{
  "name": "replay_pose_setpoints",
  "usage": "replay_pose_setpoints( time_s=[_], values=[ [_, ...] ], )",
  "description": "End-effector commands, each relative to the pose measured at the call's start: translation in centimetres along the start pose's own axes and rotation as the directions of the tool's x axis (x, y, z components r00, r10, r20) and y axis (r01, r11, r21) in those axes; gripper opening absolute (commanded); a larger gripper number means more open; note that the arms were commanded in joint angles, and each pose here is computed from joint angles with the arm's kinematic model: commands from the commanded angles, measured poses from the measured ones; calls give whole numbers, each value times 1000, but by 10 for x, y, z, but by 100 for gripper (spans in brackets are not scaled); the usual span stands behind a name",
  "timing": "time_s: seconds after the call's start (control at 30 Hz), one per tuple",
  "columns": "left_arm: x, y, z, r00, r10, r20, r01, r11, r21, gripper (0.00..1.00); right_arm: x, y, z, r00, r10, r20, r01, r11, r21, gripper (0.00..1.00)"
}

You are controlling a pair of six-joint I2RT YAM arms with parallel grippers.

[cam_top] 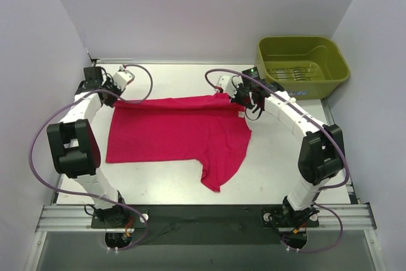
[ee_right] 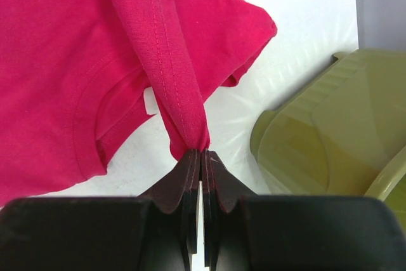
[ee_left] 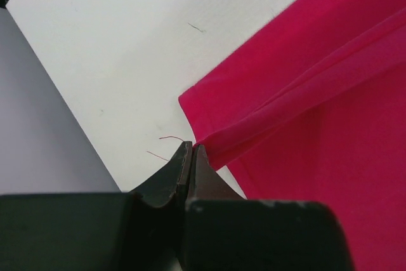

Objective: Roll the t-shirts
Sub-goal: Fold the T-shirt at the center of the board.

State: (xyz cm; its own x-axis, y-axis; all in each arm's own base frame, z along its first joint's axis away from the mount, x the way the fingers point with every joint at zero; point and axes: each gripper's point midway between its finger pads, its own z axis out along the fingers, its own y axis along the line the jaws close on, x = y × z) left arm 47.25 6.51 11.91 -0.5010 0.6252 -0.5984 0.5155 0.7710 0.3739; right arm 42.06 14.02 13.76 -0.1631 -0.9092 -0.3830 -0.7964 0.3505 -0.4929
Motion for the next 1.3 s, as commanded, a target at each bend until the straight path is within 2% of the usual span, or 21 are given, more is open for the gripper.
replay_pose_setpoints(
  time_s=[0.0, 0.13, 0.5, 0.63, 0.83, 0.93, 0.97, 1.0, 1.03, 1.07, 1.1, 1.13, 1.27],
  values=[
    [5, -4, -16, 988, 153, 16, -153, 988, -22, 0, -1, 14, -17, 1000, 28, 1, -28, 999, -28, 0],
    [28, -14, -13, 979, 202, -24, -202, 979, -20, 0, 0, 37, -13, 1000, 15, -9, -15, 997, -81, 0],
    [34, -13, -17, 954, 299, -32, -300, 954, -23, 0, 2, 67, -12, 999, 27, -37, -32, 987, -156, 0],
    [47, -20, -13, 946, 319, -58, -319, 948, 3, 0, 6, 76, -7, 998, 31, -53, -40, 982, -183, 0],
    [78, -35, -15, 927, 361, -105, -358, 933, 44, 0, 8, 103, -10, 998, 34, -58, -50, 952, -302, 0],
    [82, -33, -20, 924, 360, -127, -358, 933, 42, 0, 10, 123, -23, 996, 24, -88, -59, 901, -429, 23],
    [83, -34, -23, 926, 353, -134, -350, 936, 45, 0, 14, 124, -30, 987, 99, -127, -146, 885, -443, 32],
    [83, -31, -26, 927, 347, -145, -346, 938, 31, 7, 4, 113, -35, 979, 170, -113, -203, 877, -435, 35],
    [77, -26, -32, 934, 329, -140, -331, 944, 7, 16, -9, 113, -39, 963, 260, -79, -264, 831, -490, 39],
    [75, -22, -37, 939, 317, -136, -321, 947, -6, 22, -4, 98, -41, 910, 398, -119, -404, 780, -478, 41],
    [65, -15, -44, 942, 312, -121, -317, 948, -30, 27, -18, 81, -37, 882, 461, -95, -445, 752, -487, 42],
    [62, -13, -48, 949, 289, -122, -296, 955, -39, 32, -16, 66, -33, 834, 538, -120, -526, 713, -464, 42],
    [40, -6, -56, 987, 141, -83, -147, 986, -76, 45, -14, 29, 11, 787, 596, -159, -605, 695, -389, 42]
  ],
)
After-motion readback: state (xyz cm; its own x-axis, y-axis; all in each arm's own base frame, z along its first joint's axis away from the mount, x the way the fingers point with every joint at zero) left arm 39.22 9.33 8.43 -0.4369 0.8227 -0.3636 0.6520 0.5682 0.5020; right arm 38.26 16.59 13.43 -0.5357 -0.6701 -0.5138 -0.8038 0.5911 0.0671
